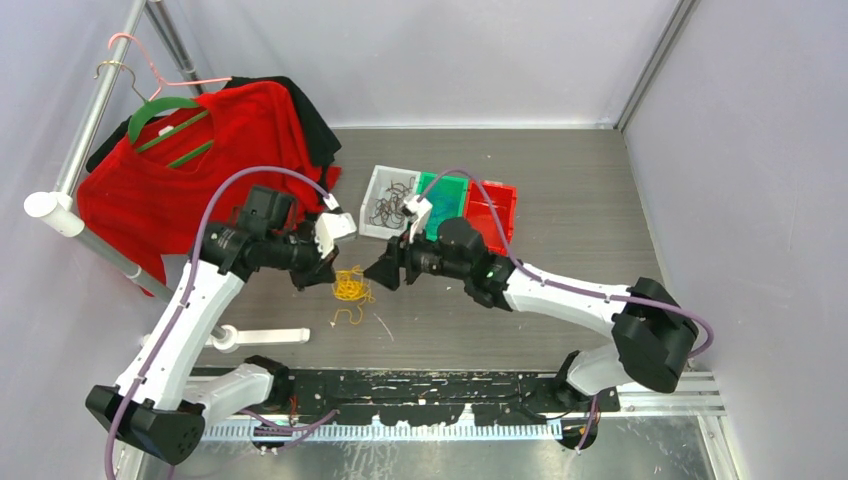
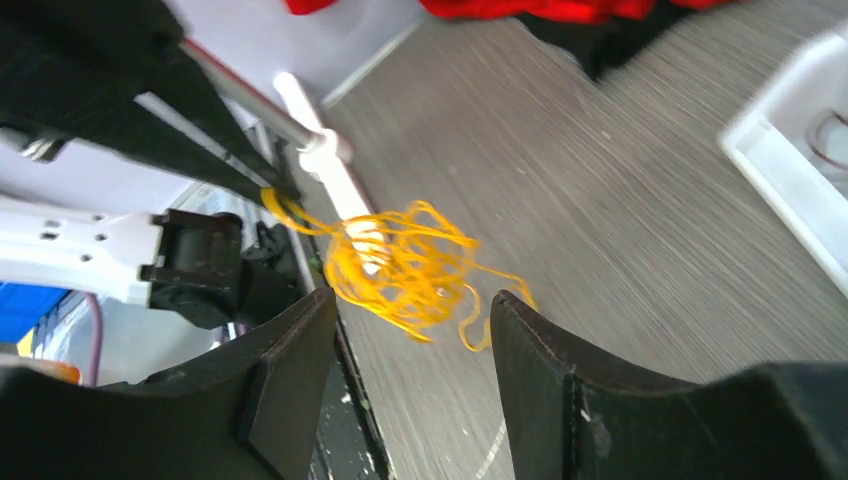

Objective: Untangle the cables

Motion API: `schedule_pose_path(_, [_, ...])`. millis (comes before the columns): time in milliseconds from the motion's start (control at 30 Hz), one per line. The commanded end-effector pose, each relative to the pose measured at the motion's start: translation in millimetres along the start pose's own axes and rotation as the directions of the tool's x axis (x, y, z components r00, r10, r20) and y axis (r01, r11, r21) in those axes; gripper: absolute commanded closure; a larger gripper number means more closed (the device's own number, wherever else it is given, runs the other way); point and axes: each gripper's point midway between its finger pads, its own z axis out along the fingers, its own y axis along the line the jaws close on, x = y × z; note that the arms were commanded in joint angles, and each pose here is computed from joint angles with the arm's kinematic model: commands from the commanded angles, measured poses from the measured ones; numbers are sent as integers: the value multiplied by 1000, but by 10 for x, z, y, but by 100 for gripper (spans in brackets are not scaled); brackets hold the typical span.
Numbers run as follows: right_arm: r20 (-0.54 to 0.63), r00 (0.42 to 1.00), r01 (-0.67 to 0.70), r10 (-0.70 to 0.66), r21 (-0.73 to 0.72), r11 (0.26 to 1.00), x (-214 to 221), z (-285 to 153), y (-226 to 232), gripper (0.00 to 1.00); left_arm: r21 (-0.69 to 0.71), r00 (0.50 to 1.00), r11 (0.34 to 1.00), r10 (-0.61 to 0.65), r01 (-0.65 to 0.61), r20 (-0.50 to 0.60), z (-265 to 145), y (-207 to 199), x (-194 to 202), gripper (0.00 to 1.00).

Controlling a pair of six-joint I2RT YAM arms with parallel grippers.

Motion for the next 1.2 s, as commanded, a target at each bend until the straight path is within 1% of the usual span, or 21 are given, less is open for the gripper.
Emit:
schedule_pose_path(0, [222, 962, 187, -157, -122, 975, -421, 97, 561, 37, 51, 996, 998, -42, 39, 76, -124, -113, -256, 100])
schedule_pose_path(100, [259, 947, 227, -188, -129, 965, -423, 184, 668, 37, 64, 996, 997, -54, 49, 73, -144, -145, -260, 100])
schedule_pose_path(167, [271, 938, 250, -214, -106, 962, -429, 248, 686, 39, 69, 996, 996, -53, 48, 73, -172, -170, -264, 100])
schedule_pose_path(367, [290, 911, 294, -292, 36, 955, -460, 352, 539, 48, 116, 997, 993, -43, 35, 71, -246, -299, -262, 100])
schedule_pose_path(400, [295, 906, 297, -305, 71, 952, -477, 357, 490, 49, 129, 997, 991, -44, 35, 69, -256, -328, -255, 100])
schedule_pose_path(467, [312, 898, 298, -311, 90, 950, -485, 364, 479, 50, 156, 997, 987, -46, 35, 68, -267, -382, -254, 100])
schedule_pose_path(500, [325, 894, 296, -309, 90, 951, -500, 369, 496, 50, 163, 997, 986, -50, 39, 66, -268, -394, -252, 100])
schedule_pose_path(600, [353, 887, 294, -300, 71, 953, -525, 398, 574, 44, 189, 996, 981, -57, 45, 62, -262, -432, -245, 100])
schedule_pose_path(767, [343, 909, 260, -236, -27, 965, -417, 460, 719, 41, 172, 996, 984, -62, 50, 64, -244, -373, -279, 100])
schedule_pose_path(867, [326, 918, 227, -225, 34, 973, -313, 392, 562, 40, 146, 997, 988, -50, 42, 56, -253, -328, -271, 100])
schedule_pose_path(933, [314, 922, 207, -224, 87, 974, -213, 288, 411, 40, 133, 998, 990, -42, 34, 56, -260, -312, -263, 100])
schedule_pose_path(1067, [297, 925, 188, -236, 180, 965, -156, 73, 218, 39, 111, 996, 993, -56, 48, 65, -259, -281, -284, 100])
schedule_pose_path(1167, [314, 918, 201, -242, 156, 967, -171, -47, 270, 38, 87, 994, 992, -92, 86, 60, -234, -221, -297, 100])
